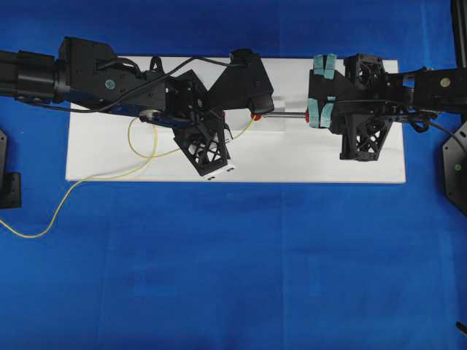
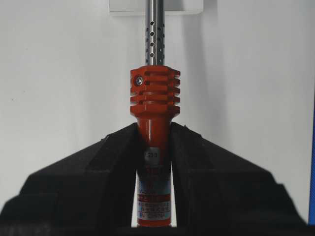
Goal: Touch the tip of the soldering iron to the tip of the solder at the mark.
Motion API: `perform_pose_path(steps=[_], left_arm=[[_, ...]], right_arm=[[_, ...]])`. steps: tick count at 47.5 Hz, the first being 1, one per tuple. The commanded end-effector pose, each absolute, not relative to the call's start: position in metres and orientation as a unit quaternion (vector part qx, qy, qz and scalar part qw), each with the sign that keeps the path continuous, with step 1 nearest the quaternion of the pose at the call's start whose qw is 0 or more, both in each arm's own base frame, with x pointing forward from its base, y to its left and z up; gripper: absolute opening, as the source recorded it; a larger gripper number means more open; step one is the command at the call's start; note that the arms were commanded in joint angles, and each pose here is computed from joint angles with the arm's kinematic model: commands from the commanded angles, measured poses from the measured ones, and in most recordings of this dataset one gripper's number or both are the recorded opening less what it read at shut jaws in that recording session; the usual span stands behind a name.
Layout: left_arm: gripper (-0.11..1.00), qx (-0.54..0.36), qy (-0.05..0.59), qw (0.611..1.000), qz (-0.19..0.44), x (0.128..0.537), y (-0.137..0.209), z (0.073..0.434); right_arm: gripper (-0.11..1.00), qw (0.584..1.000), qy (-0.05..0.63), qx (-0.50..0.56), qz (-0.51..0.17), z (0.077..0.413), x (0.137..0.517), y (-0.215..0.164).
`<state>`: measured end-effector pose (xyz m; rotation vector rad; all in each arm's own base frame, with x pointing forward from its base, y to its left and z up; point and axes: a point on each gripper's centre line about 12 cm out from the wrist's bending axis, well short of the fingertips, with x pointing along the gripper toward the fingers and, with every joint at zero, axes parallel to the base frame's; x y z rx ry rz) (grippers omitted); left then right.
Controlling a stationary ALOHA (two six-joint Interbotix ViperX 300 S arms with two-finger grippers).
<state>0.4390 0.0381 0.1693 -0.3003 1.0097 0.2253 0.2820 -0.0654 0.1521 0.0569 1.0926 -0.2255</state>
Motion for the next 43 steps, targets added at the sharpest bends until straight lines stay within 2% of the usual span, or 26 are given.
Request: perform_pose_path(steps=[1, 43], left_arm=[[0.02, -0.144, 0.467, 0.866, 0.107, 0.4415, 0.0391, 0.1814], [0.02, -0.139, 0.465, 0.868, 0.104, 0.4403, 0.0396, 0.1845]], right_arm=[[0.06, 0.854, 0.509, 0.026, -0.106, 0.1573, 0.2853, -0.0654], [0.06, 0.854, 0.509, 0.025, -0.106, 0.1574, 0.2855, -0.0655]])
